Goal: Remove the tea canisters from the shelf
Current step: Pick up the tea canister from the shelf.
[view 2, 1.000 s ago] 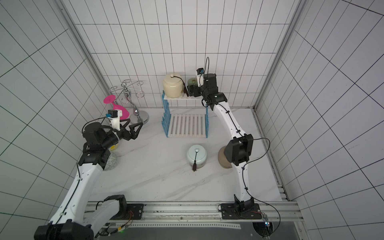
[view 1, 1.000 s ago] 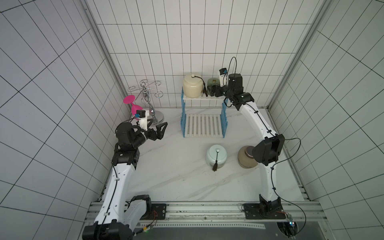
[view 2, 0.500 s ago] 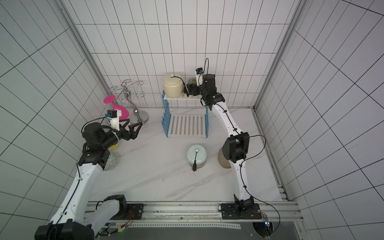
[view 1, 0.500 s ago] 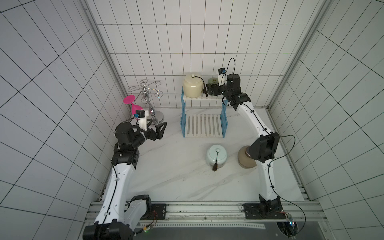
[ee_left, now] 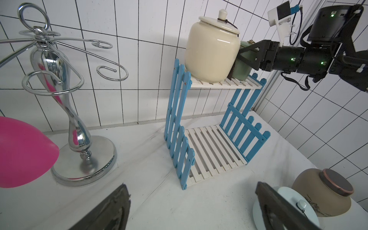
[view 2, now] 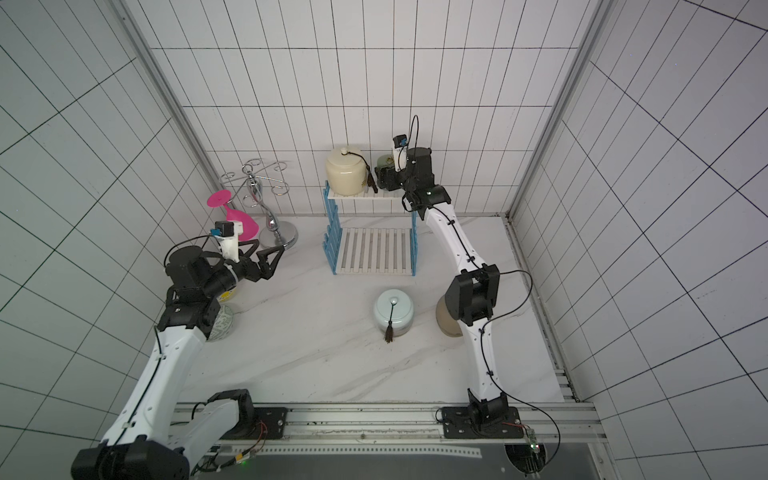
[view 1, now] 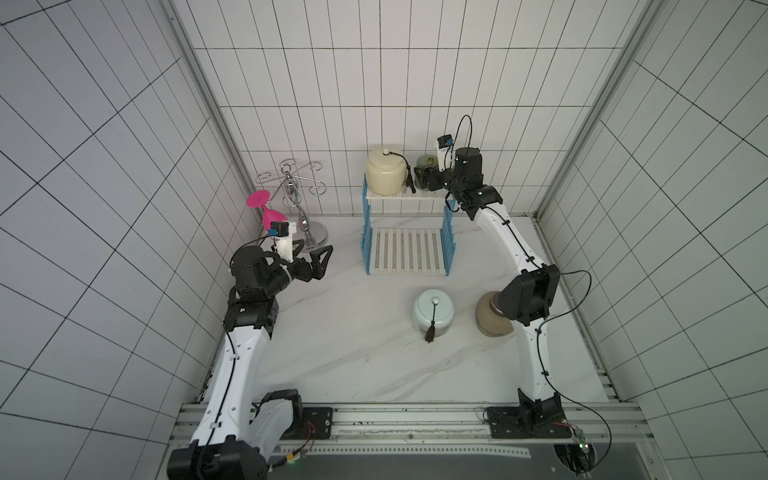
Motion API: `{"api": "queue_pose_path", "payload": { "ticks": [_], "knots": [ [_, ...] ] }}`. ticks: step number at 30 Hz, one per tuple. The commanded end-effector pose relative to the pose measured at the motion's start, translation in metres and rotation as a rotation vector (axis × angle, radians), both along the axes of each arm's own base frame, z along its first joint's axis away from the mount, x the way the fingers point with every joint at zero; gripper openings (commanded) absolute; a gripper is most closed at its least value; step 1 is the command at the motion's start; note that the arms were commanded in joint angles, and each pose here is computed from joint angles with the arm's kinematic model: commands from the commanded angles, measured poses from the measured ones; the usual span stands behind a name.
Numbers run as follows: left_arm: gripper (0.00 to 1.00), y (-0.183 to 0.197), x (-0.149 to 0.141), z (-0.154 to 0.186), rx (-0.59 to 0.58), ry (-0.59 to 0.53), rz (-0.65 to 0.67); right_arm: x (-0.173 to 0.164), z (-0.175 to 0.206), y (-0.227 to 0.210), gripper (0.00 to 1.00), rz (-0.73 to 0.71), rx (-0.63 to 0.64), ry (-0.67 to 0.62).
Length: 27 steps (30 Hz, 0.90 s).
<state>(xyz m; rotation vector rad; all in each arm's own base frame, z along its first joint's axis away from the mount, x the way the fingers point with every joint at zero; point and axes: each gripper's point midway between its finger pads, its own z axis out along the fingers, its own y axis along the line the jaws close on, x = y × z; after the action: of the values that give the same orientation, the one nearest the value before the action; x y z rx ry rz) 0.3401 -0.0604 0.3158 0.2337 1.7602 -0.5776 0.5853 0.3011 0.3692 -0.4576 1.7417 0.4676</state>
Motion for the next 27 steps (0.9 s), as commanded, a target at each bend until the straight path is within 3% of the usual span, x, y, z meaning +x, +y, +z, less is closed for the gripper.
{"api": "queue_pose_path", "payload": {
  "ticks": [1,15,27],
  "knots": [
    [0.99,0.003,-0.003,0.001,0.000,-0.013,0.013,-0.037,0.083,-0.013,0.54,0.014,0.084,-0.123],
    [0.99,0.013,-0.011,-0.010,-0.010,-0.003,0.051,-0.147,0.096,0.014,0.54,0.121,0.040,-0.145],
    [0.99,0.028,-0.007,-0.023,-0.019,0.032,0.154,-0.230,0.043,0.037,0.56,0.233,0.081,-0.096]
  ]
}}
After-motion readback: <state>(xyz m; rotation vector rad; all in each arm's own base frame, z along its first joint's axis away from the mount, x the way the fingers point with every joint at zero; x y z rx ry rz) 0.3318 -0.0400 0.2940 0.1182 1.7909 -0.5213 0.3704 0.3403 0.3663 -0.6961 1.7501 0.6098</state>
